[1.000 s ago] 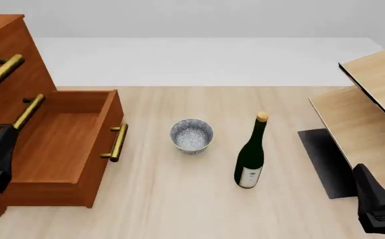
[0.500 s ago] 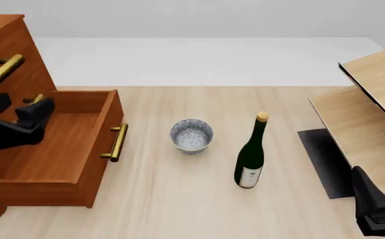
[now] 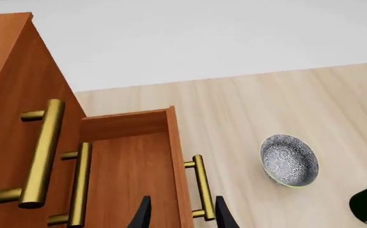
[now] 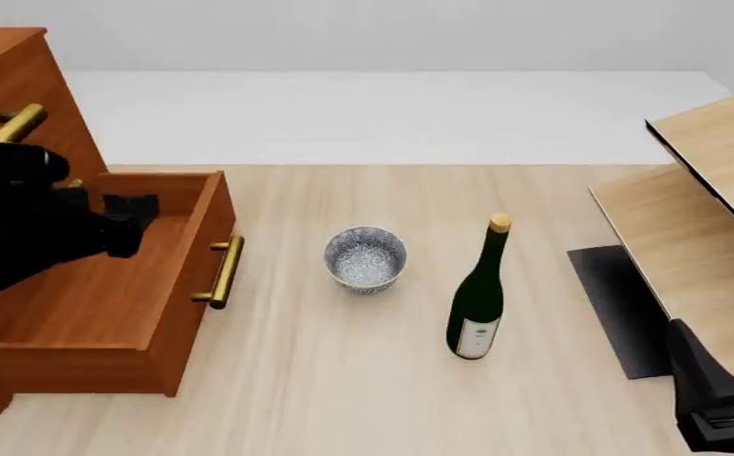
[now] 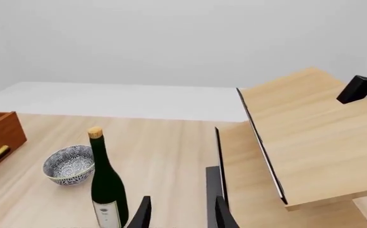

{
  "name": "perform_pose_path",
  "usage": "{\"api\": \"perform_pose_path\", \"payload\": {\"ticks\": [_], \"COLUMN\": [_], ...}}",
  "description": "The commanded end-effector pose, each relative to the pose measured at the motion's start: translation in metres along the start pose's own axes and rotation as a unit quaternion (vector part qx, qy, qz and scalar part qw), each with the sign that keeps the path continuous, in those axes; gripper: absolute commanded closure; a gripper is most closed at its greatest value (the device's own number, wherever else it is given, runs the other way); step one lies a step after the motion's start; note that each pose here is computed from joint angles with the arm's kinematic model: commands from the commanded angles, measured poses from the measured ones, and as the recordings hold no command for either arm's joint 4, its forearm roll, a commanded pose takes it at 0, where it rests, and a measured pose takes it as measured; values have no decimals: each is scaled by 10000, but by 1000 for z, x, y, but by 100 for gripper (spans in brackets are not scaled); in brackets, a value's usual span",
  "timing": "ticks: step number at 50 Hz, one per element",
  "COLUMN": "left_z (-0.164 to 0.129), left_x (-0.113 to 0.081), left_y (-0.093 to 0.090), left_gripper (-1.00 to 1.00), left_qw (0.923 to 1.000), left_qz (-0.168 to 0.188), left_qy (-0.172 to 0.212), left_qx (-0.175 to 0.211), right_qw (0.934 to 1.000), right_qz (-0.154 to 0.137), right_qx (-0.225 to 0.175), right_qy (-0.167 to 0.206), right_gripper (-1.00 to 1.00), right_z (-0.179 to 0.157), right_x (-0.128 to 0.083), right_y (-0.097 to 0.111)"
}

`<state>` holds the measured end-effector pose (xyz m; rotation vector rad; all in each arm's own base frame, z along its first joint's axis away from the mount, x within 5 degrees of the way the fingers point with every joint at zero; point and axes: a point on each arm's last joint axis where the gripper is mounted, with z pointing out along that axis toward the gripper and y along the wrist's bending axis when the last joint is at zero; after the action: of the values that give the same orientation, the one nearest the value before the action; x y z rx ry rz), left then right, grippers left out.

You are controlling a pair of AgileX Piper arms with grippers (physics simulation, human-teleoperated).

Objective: Put the wine bottle in the bottom drawer of the cabinet.

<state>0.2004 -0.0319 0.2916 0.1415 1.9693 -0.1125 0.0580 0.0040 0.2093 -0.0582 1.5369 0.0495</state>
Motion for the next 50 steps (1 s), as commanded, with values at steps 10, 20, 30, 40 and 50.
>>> {"api": "perform_pose_path", "payload": {"ticks": [10,20,30,40,50], "left_z": [25,32,38,45,48], "left_x": [21,32,41,59,76], "left_y": [-8,-8,-7,-6,-9], "left_gripper": [-100,-100,-100,-100,-100], "left_qw": [9981,9973,9970,9961,9950], "left_qz": [-119,-220,-230,-352,-397], "left_qy": [579,685,735,809,904], "left_qx": [152,142,117,89,152], "right_qw": [10000,10000,10000,10000,10000], "right_qz": [10,13,20,26,29], "right_qx": [-29,-37,-28,-20,-26], "right_qy": [44,56,69,80,88], "right_gripper": [-100,-100,-100,-100,-100], "right_z": [0,1,1,2,2], "right_x": [1,1,1,1,1], "right_y": [0,0,0,0,0]}}
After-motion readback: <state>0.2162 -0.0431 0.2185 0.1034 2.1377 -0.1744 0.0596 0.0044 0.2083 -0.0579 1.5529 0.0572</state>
